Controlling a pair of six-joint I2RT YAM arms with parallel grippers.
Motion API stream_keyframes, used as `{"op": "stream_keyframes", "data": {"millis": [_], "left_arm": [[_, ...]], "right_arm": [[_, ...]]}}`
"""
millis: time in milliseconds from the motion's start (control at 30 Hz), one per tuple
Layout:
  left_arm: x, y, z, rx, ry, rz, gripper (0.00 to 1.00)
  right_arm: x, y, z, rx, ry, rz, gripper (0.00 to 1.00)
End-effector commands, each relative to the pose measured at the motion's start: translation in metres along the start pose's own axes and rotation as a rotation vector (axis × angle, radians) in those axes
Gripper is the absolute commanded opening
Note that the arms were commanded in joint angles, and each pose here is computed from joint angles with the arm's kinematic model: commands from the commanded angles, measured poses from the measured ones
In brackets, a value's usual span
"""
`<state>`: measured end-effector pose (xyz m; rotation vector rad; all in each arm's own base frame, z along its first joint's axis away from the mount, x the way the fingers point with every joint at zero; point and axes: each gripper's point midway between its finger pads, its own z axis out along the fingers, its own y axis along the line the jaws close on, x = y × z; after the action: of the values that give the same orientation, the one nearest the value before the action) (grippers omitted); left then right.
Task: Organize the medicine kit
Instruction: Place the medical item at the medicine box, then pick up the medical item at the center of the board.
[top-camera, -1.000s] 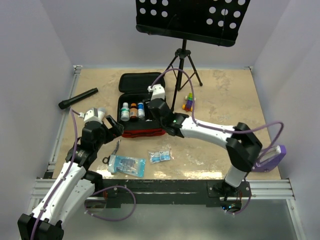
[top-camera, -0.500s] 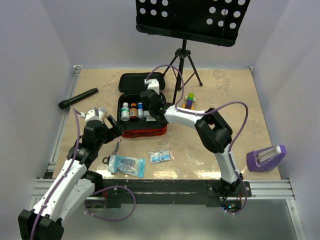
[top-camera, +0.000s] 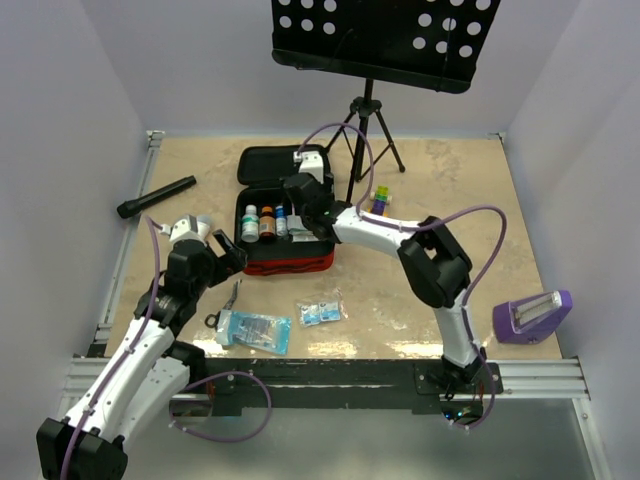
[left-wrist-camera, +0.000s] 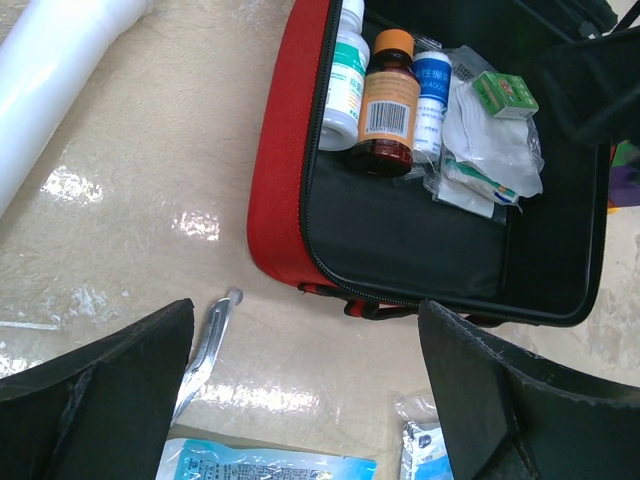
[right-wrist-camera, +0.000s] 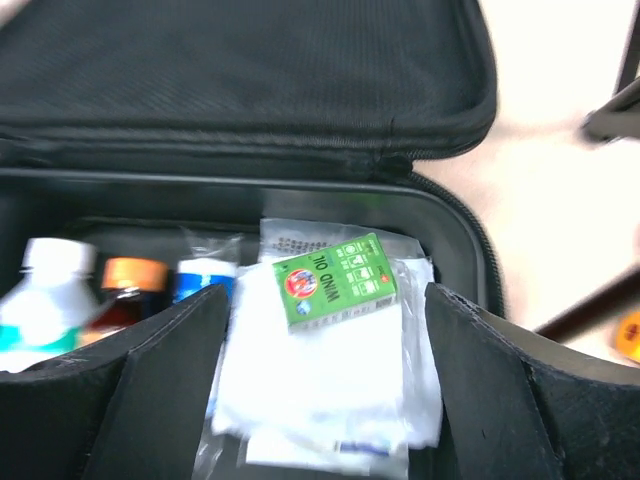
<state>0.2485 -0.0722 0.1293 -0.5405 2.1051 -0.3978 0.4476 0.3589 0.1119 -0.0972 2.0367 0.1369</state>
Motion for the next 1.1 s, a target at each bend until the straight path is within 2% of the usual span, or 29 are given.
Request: {"op": "stream_keyframes", "data": {"millis": [0,100,167,333,467,633,833,1067], "left_arm": [[-0.016,-0.011,-0.006,0.039,-0.052,-0.021,0.98],[-0.018,-0.012,-0.010,0.042,-0.058,-0.022,0.98],[-0.021,-0.013,-0.013,0.049,-0.064,-0.024,0.98],[-0.020,-0.017,-0.015,0.074,-0.060,-0.029,0.98],[-0.019,-0.016,-0.015,0.069,-0.061,-0.029,0.98],[-0.026,-0.014,-0.018,0.045,-0.077,-0.038,0.98],[-0.040,-0.010,-0.031,-0.001,-0.117,-0.056,0.99],[-0.049,-0.003,-0.039,-0.046,-0.145,-0.059,1.00]], "right_arm": [[-0.070,0.015,-0.060,-0.079,-0.130,0.071,0.84],[-0.069,0.032,-0.110,-0.173,-0.151,0.043,0.82],[-0.051,0.039,-0.143,-0.213,-0.141,0.019,0.79],[0.043,0.043,-0.206,-0.358,0.008,-0.009,0.70],[0.108,0.048,-0.244,-0.446,0.108,-0.029,0.67],[0.142,0.092,-0.284,-0.589,0.138,-0.078,0.68],[0.162,0.150,-0.304,-0.701,0.118,-0.204,0.74],[0.203,0.172,-0.287,-0.696,0.147,-0.330,0.71]]}}
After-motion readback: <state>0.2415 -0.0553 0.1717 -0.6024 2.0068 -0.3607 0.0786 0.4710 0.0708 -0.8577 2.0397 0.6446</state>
